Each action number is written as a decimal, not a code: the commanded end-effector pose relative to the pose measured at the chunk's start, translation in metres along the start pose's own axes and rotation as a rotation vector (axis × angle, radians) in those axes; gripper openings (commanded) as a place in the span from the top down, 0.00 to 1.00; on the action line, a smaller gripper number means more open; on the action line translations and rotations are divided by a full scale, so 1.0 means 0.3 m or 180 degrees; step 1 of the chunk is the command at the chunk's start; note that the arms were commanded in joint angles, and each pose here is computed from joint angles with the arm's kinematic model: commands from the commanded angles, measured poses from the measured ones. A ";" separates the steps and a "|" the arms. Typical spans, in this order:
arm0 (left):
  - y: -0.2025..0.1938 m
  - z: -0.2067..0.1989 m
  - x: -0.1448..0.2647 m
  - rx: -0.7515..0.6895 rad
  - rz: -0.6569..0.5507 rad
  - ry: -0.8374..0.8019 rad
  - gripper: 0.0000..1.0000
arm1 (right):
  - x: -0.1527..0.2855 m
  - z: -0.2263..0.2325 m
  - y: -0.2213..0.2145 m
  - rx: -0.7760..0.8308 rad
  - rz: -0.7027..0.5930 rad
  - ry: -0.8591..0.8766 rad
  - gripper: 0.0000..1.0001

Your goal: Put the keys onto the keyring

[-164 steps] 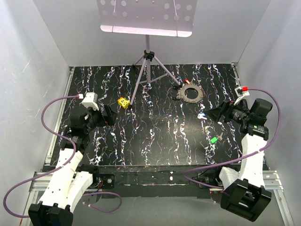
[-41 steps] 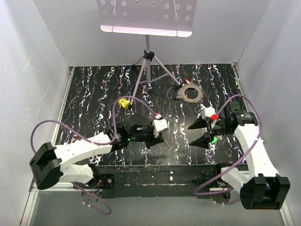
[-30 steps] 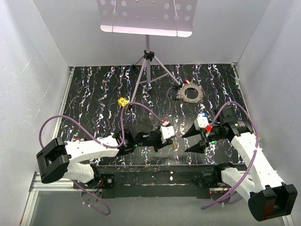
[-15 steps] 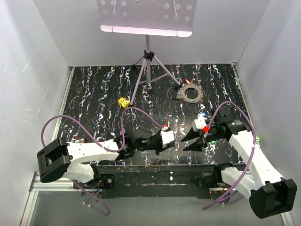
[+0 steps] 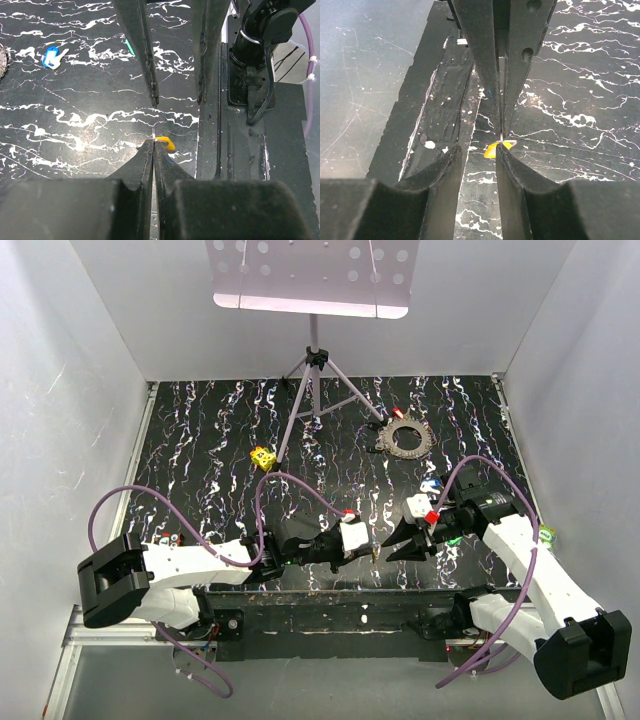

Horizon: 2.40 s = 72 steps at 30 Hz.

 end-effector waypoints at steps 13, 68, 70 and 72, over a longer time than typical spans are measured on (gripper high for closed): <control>0.076 -0.002 0.020 -0.0019 -0.0261 0.0070 1.00 | -0.011 -0.019 -0.017 0.0033 0.0038 -0.0016 0.62; 0.083 0.043 0.142 0.0347 -0.0562 0.0681 0.36 | -0.036 0.014 0.021 -0.0067 -0.0025 0.0216 0.99; 0.069 0.040 0.190 0.0336 -0.0616 0.0758 0.32 | -0.038 0.024 0.025 -0.0054 -0.0101 0.0280 0.99; 0.059 0.056 0.233 0.0328 -0.0650 0.0926 0.32 | -0.041 0.037 0.032 0.0116 -0.0180 0.0377 0.99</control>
Point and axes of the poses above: each gripper's point midway between its finger pads, its own x axis back along the fingers, its own z axis along the line the jaws close on, y = z × x, the point moved 2 cm from there along x, back along the fingers, and after that the axes turned 11 degrees about -x, right-handed, at the moved point
